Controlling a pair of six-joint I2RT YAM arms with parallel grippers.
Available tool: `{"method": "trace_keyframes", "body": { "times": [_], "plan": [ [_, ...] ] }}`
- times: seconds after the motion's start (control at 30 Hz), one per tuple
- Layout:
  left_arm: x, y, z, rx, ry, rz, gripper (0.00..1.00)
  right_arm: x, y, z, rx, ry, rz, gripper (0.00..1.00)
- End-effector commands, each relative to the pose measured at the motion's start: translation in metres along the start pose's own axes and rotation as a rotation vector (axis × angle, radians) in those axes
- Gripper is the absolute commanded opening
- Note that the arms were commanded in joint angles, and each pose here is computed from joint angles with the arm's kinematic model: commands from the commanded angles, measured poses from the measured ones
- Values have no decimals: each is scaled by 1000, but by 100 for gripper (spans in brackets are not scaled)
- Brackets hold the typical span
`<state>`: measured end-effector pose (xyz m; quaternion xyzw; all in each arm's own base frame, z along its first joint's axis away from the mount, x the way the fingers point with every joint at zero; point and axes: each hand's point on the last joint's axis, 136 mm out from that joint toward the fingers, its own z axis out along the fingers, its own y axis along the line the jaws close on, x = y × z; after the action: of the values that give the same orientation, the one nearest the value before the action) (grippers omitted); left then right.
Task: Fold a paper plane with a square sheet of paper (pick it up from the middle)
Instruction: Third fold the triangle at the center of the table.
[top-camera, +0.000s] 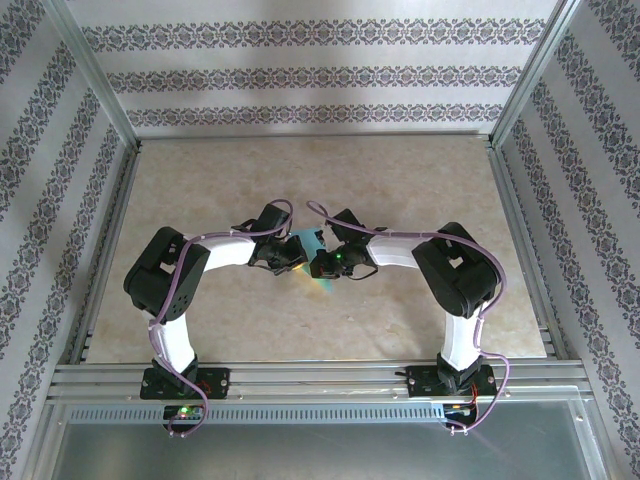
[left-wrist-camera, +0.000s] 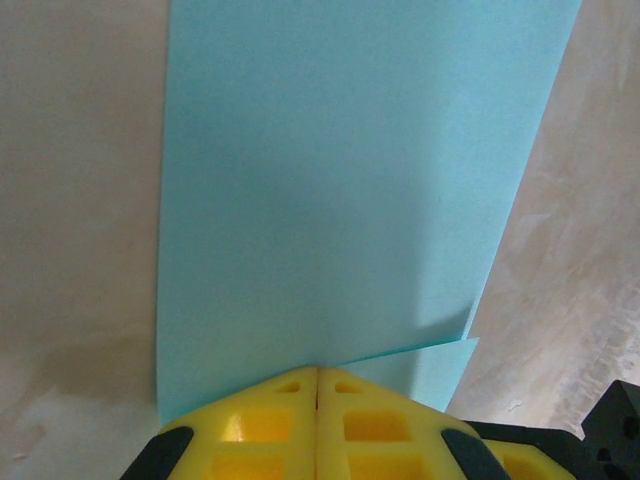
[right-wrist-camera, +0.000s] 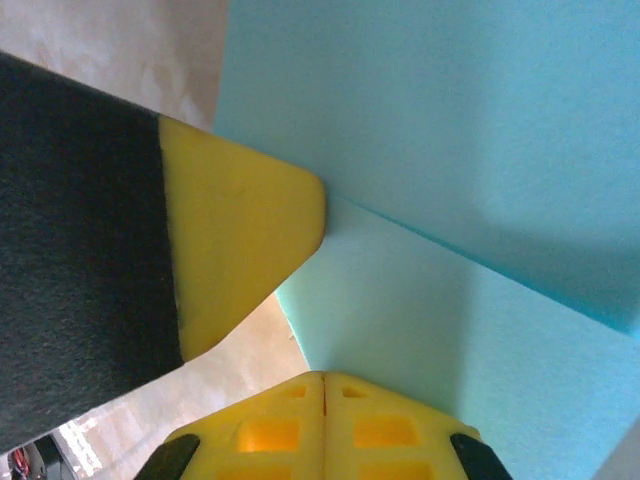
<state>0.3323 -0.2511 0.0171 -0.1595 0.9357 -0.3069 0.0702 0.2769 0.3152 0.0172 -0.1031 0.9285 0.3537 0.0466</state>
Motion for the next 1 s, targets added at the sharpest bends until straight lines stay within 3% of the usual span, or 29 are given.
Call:
{"method": "trace_keyframes", "body": {
  "times": [0.0,0.27,0.53,0.73,0.87,0.97],
  "plan": [
    [21,64,9,-242,58,-80,6,19,-15,4,50,44,28,3],
    [27,80,11,-300,72,-89,6,59,-31,-13,60,91,36,4],
    [24,71,9,-280,77,-56,5,85,-40,-37,99,97,40,6],
    [9,18,-5,-136,68,23,9,38,1,-84,65,-118,-92,13],
    [-11,-35,-33,-21,7,95,16,5,16,-113,76,-317,-113,25],
    [-23,-49,-57,4,-64,109,25,-10,13,-123,111,-399,-103,36]
  ]
}}
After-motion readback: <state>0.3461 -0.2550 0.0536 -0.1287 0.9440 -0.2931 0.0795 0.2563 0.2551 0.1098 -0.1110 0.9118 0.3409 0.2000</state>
